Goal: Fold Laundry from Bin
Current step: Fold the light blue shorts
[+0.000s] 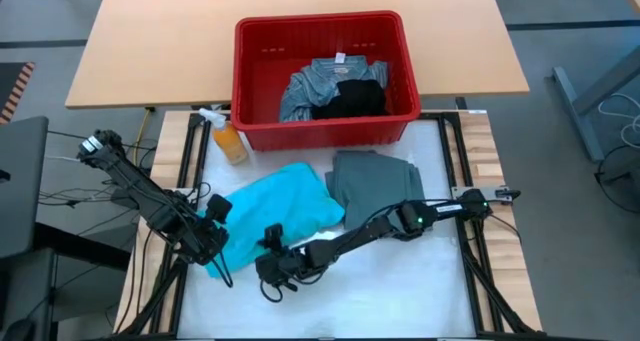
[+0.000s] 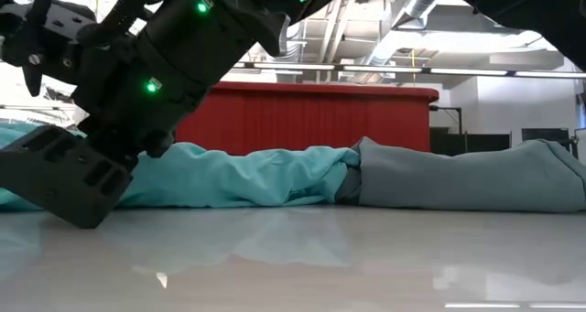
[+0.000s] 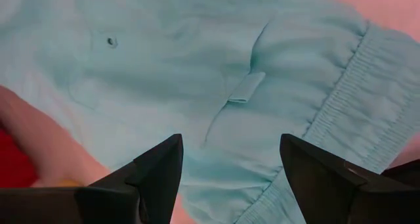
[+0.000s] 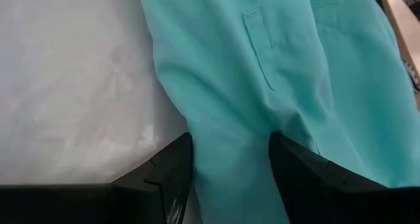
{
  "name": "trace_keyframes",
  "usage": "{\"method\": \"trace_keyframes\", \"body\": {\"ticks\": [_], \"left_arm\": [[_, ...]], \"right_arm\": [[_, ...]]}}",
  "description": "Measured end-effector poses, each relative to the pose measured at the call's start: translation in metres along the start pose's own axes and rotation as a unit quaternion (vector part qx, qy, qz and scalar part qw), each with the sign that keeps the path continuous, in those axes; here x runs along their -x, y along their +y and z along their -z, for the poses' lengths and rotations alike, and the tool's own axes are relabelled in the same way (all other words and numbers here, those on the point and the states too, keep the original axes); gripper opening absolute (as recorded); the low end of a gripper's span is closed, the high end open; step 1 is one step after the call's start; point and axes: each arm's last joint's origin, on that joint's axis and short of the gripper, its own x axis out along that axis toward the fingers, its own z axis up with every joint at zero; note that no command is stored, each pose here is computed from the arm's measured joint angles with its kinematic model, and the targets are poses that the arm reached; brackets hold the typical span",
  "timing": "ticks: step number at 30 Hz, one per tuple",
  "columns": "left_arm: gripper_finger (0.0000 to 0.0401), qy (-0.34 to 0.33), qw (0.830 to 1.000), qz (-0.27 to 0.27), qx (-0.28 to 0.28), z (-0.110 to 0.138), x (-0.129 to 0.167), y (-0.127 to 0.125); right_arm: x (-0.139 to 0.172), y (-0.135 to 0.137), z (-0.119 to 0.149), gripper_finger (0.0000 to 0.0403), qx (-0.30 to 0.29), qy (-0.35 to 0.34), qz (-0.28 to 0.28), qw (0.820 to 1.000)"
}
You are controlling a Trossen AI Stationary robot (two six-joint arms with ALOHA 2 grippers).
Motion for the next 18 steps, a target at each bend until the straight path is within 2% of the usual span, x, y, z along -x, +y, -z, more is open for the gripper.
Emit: {"method": "trace_keyframes", "body": {"ticks": [7,11,14,18], "left_arm": [[0.0245,0.000,1.000,-0.002,0.017,0.000,0.000,0.000],[0.0245,0.000,1.000,-0.002,0.018,0.000,0.000,0.000],[0.0245,0.000,1.000,-0.002,0.023,0.000,0.000,0.000],[0.0245,0.000,1.000,-0.002,0.030,0.000,0.000,0.000]], "right_arm": [[0.001,0.002,0.000,0.0215,0.003,-0.001,-0.002,1.000],[0.002,0.005,-0.001,0.0199,0.005,-0.009,-0.032,0.999],[0.007,0.010,-0.003,0.0155,0.009,-0.012,-0.046,0.999],[0.016,0.014,-0.006,0.0053,0.008,-0.009,-0.083,0.996]]}}
